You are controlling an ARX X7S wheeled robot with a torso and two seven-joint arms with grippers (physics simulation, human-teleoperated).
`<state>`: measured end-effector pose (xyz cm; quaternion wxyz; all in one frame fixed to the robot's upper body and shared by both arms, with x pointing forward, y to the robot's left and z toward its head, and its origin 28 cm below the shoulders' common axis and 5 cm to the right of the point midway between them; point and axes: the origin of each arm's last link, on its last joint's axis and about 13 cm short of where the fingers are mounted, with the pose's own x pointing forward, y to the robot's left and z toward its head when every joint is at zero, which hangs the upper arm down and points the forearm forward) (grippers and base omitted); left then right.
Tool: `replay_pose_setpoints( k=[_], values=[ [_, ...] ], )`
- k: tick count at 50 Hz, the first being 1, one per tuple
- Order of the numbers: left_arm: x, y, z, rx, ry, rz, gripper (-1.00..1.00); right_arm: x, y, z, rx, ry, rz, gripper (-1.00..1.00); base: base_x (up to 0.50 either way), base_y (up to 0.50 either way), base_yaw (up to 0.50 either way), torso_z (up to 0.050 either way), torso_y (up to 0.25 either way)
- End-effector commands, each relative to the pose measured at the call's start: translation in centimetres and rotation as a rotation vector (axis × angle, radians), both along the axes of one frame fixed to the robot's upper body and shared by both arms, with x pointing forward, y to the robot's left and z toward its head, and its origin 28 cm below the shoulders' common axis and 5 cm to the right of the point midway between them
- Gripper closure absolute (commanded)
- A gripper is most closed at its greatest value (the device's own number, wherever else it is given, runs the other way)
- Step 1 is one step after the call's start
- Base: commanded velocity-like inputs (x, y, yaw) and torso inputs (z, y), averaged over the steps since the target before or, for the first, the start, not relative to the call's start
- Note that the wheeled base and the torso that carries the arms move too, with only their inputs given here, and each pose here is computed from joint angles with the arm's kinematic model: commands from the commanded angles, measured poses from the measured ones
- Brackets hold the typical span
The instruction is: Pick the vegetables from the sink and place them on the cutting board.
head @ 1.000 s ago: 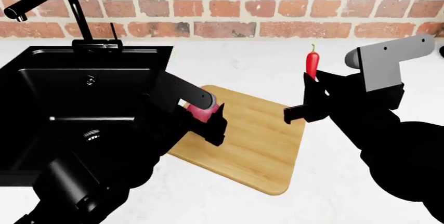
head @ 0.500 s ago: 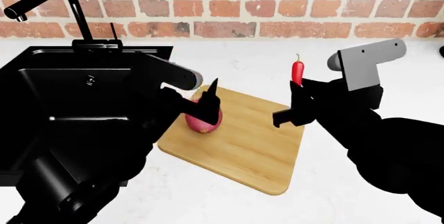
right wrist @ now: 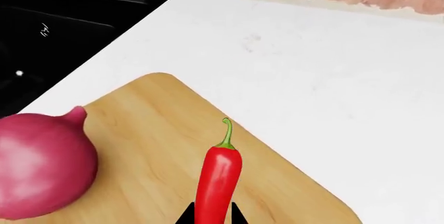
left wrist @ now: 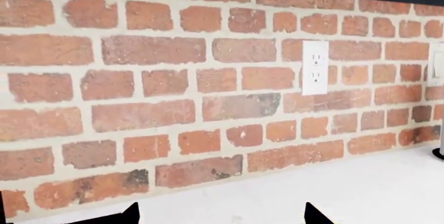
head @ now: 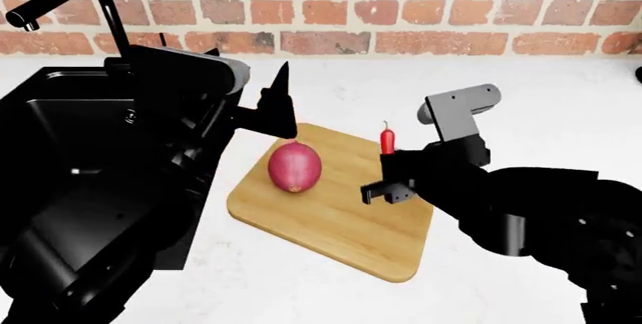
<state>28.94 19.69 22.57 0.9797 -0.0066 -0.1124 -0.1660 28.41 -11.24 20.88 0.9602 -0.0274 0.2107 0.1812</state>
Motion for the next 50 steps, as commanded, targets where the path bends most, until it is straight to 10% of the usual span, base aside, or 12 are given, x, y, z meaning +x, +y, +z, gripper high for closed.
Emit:
replay_pose_setpoints(
  k=[1, 26, 27, 50],
  values=[
    [0.0, 0.0, 0.0, -0.009, -0.01, 0.007, -1.0, 0.7, 0.4, -1.3, -0.02, 0.088, 0.019, 1.0, 0.0, 0.0, 0.0, 0.0, 0.0],
    [-0.1, 0.0, -0.3, -0.001, -0.004, -0.004, -1.0, 0.9, 0.4, -2.6, 0.001, 0.157, 0.025, 1.0, 0.0, 0.0, 0.0, 0.0, 0.0],
    [-0.1, 0.0, -0.3, -0.001, -0.003, -0.006, -1.0, 0.9, 0.4, -2.6, 0.001, 0.155, 0.024, -1.0, 0.0, 0.0, 0.0, 0.0, 0.0],
    [-0.1, 0.0, -0.4, -0.005, 0.001, -0.011, -1.0, -0.2, -0.2, 0.5, 0.045, 0.042, 0.002, -1.0, 0.0, 0.0, 0.0, 0.0, 0.0]
  ],
)
